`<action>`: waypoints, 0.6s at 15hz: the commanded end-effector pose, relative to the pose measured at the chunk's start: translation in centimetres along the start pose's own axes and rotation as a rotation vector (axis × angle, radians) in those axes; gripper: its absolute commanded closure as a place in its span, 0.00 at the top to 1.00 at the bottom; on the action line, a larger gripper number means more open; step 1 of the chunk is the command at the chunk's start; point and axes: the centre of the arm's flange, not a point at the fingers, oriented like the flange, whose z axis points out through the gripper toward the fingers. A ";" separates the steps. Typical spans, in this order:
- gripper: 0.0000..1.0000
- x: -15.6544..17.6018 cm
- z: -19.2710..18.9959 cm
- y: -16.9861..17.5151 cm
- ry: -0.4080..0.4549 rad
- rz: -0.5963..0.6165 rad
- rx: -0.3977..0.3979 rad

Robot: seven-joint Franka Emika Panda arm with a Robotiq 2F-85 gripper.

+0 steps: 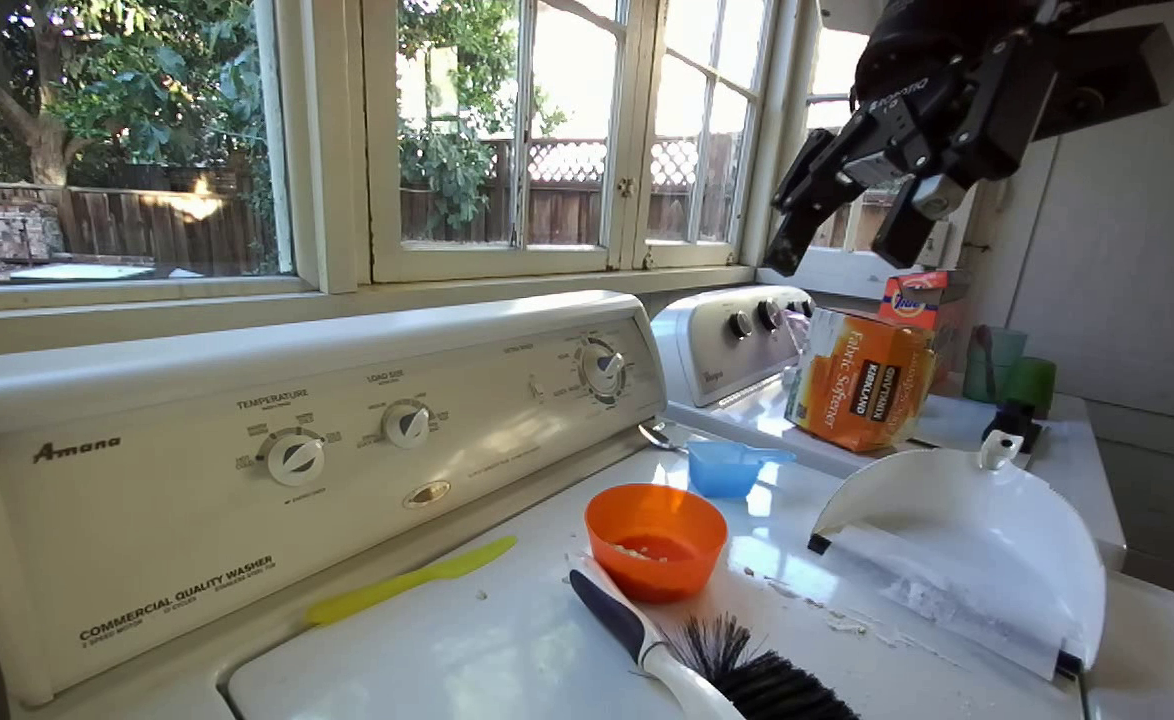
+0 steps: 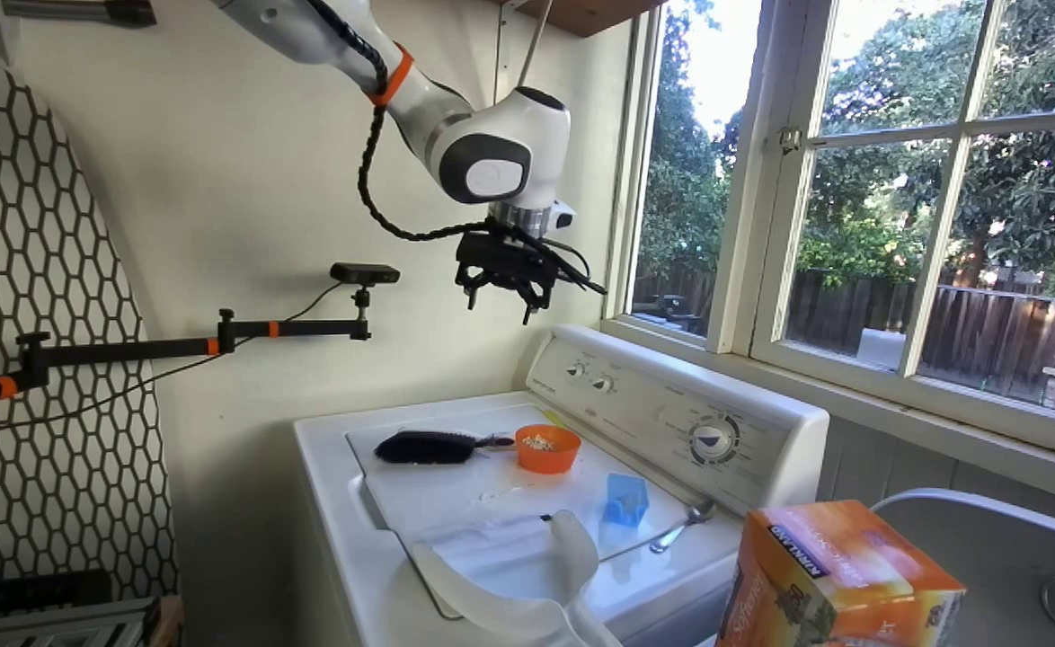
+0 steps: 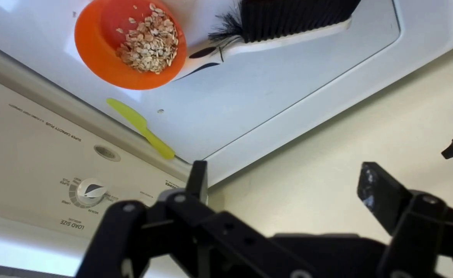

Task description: Turn the second knob on the washing machine on the left to the left.

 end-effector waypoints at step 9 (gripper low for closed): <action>1.00 5.1 8.2 4.0 -0.029 0.124 -0.050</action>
